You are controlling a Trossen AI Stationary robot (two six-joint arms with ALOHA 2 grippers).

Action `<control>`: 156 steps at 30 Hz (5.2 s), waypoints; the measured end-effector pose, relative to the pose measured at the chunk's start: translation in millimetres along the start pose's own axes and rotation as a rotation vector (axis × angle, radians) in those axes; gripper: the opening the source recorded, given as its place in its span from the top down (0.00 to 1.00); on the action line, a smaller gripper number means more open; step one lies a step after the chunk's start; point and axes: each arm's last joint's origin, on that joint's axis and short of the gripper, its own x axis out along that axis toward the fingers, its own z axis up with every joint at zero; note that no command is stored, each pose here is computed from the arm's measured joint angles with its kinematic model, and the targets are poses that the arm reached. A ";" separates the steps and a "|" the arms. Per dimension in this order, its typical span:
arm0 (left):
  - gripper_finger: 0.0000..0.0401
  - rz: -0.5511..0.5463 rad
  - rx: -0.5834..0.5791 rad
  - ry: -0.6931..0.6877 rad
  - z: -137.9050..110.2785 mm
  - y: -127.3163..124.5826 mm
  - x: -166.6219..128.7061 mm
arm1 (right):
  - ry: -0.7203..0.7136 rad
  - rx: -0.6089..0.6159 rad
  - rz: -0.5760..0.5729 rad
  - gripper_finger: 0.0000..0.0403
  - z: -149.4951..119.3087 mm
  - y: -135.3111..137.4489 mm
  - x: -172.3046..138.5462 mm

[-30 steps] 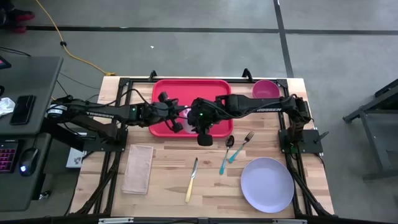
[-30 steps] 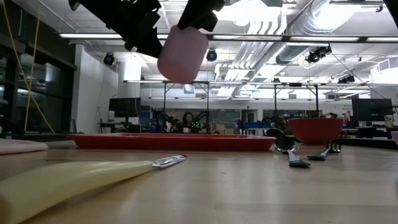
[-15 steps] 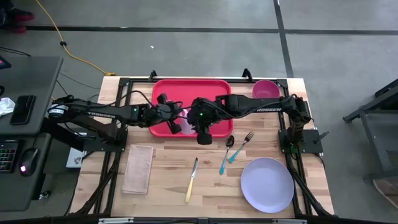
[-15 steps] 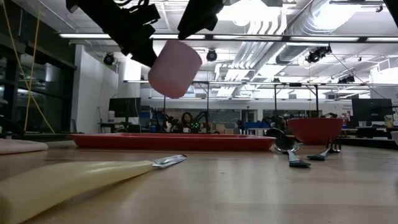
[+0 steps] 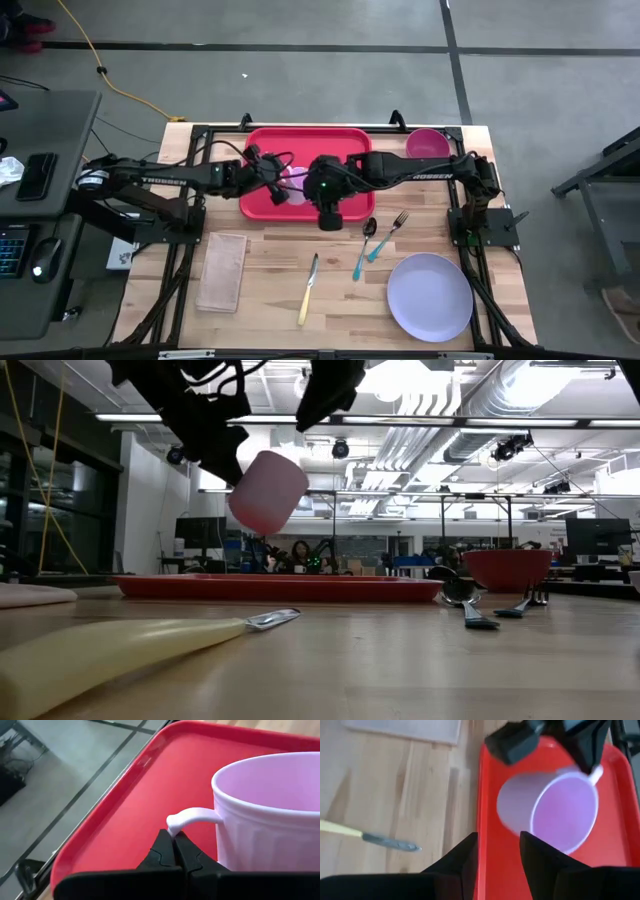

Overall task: Set up tray
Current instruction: Put the pink cup on the red serving tray

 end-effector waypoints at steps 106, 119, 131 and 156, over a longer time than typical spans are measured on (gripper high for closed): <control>0.98 0.256 -0.324 -0.328 -141.0 142.4 39.2 | -0.244 0.719 0.105 0.69 -173.8 11.1 -50.0; 0.98 0.265 -0.304 -0.345 -144.6 142.4 51.5 | -0.252 0.666 0.024 0.69 -175.0 8.5 -49.7; 0.98 0.260 -0.302 -0.311 -151.7 143.7 81.8 | -0.249 0.664 0.040 0.69 -174.7 9.0 -49.9; 0.89 0.368 -0.321 -0.236 -153.4 148.8 95.5 | -0.249 0.648 0.030 0.69 -174.9 8.8 -49.8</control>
